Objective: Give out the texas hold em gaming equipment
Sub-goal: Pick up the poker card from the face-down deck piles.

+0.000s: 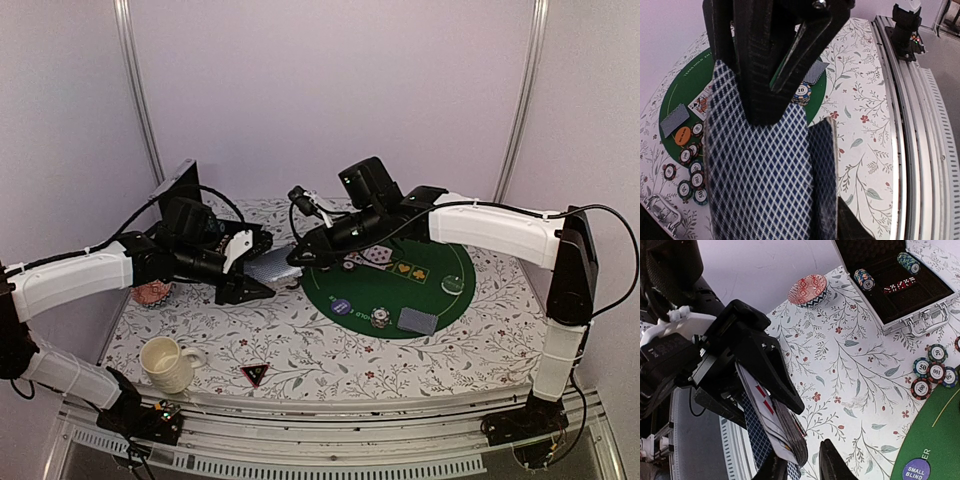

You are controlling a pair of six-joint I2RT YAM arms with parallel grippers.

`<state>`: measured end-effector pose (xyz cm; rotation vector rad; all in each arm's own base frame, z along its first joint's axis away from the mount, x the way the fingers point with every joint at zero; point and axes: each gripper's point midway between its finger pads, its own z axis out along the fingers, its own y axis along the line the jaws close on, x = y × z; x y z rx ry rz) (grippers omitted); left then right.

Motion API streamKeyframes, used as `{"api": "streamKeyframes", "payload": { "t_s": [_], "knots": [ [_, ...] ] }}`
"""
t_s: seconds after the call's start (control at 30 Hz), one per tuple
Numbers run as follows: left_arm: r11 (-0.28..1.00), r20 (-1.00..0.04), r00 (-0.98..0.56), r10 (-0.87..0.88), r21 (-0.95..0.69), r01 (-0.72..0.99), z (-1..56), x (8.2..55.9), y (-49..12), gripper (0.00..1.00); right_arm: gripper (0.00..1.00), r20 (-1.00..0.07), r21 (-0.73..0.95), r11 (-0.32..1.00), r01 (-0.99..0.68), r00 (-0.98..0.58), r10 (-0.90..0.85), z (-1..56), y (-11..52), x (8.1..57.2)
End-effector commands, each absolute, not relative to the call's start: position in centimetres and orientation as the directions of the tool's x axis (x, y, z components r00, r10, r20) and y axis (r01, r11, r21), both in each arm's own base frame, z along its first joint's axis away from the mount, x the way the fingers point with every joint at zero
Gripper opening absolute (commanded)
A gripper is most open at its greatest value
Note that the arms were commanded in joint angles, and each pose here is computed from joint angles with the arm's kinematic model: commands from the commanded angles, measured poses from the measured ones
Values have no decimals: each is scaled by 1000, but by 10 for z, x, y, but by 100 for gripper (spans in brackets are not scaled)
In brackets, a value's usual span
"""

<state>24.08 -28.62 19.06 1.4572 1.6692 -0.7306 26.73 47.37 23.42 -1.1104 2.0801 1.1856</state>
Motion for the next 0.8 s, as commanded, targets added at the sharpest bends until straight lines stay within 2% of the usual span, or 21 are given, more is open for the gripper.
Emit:
{"api": "streamKeyframes", "payload": {
  "t_s": [0.0, 0.1, 0.23, 0.77],
  "knots": [
    [165, -864, 3, 503, 99, 981, 204, 243, -291, 38, 20, -737, 454, 285, -844, -536, -412, 237, 471, 263],
    [165, -864, 3, 503, 100, 981, 204, 243, -291, 38, 12, -736, 453, 288, -844, -536, -414, 240, 469, 261],
    [165, -864, 2, 504, 99, 981, 203, 243, -291, 38, 5, -731, 450, 300, -841, -540, -417, 241, 464, 261],
    [168, -864, 4, 504, 102, 981, 204, 243, -291, 38, 2, -729, 422, 341, -840, -538, -424, 248, 448, 263]
  ]
}}
